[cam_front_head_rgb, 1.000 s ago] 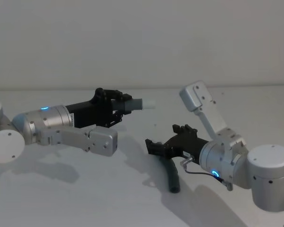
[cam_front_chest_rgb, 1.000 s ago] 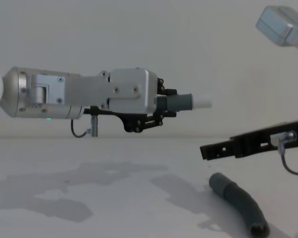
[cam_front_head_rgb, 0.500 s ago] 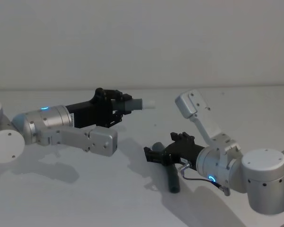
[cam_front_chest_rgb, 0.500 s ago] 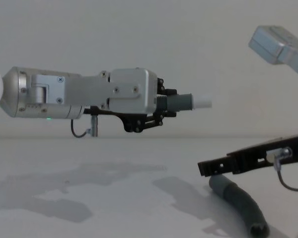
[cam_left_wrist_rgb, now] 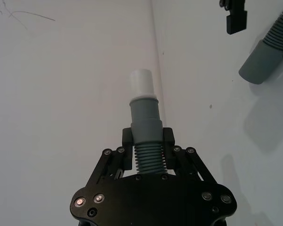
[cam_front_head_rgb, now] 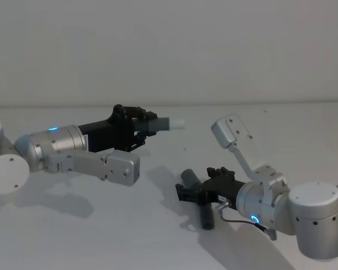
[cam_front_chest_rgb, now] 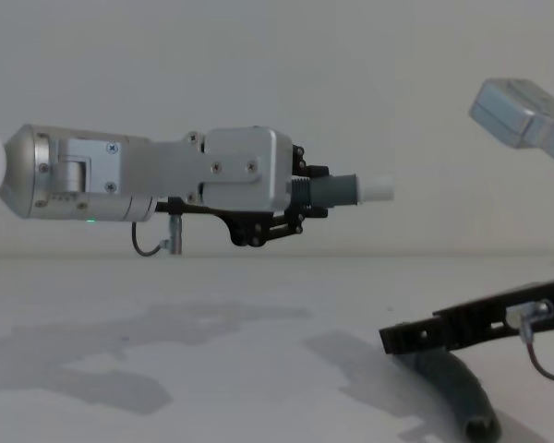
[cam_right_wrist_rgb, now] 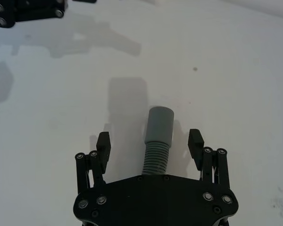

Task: Use both hands to pick up one end of the pipe from the table, align the ends, and insert them.

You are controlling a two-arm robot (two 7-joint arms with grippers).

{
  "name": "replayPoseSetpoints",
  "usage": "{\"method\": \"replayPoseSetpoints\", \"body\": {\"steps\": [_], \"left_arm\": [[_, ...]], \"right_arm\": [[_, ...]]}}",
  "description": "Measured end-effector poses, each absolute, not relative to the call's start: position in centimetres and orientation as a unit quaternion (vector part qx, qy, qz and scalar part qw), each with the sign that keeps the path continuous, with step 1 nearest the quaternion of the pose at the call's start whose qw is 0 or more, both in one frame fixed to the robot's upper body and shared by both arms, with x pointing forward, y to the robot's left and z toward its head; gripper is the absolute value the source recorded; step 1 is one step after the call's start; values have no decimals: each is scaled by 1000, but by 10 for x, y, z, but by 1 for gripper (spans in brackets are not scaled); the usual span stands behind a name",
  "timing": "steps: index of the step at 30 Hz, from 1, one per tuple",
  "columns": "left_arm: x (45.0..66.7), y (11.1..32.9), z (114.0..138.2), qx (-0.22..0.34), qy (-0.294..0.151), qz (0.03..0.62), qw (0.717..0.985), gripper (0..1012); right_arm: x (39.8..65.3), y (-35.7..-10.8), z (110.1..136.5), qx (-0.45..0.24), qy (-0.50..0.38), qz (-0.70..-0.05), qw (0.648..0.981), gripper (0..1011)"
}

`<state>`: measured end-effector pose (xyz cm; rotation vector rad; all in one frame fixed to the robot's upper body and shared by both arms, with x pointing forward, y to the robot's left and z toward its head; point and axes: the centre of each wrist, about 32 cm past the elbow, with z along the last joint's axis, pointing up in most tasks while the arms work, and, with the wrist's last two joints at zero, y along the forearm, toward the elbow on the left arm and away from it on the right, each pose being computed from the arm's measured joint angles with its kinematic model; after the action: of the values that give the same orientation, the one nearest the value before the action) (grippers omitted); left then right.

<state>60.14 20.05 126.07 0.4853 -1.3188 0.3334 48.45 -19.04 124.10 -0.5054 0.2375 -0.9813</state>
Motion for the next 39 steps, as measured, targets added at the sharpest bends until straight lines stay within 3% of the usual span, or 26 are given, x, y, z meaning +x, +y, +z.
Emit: {"method": "replayPoseSetpoints", "body": {"steps": [34, 39], "left_arm": [[601, 200, 1261, 222, -604, 153, 750, 336], [601, 200, 1261, 222, -604, 153, 750, 336]], "right_arm": [[490, -198, 1225, -244, 151, -465, 838, 1000], [491, -198, 1224, -243, 151, -464, 838, 929]]}}
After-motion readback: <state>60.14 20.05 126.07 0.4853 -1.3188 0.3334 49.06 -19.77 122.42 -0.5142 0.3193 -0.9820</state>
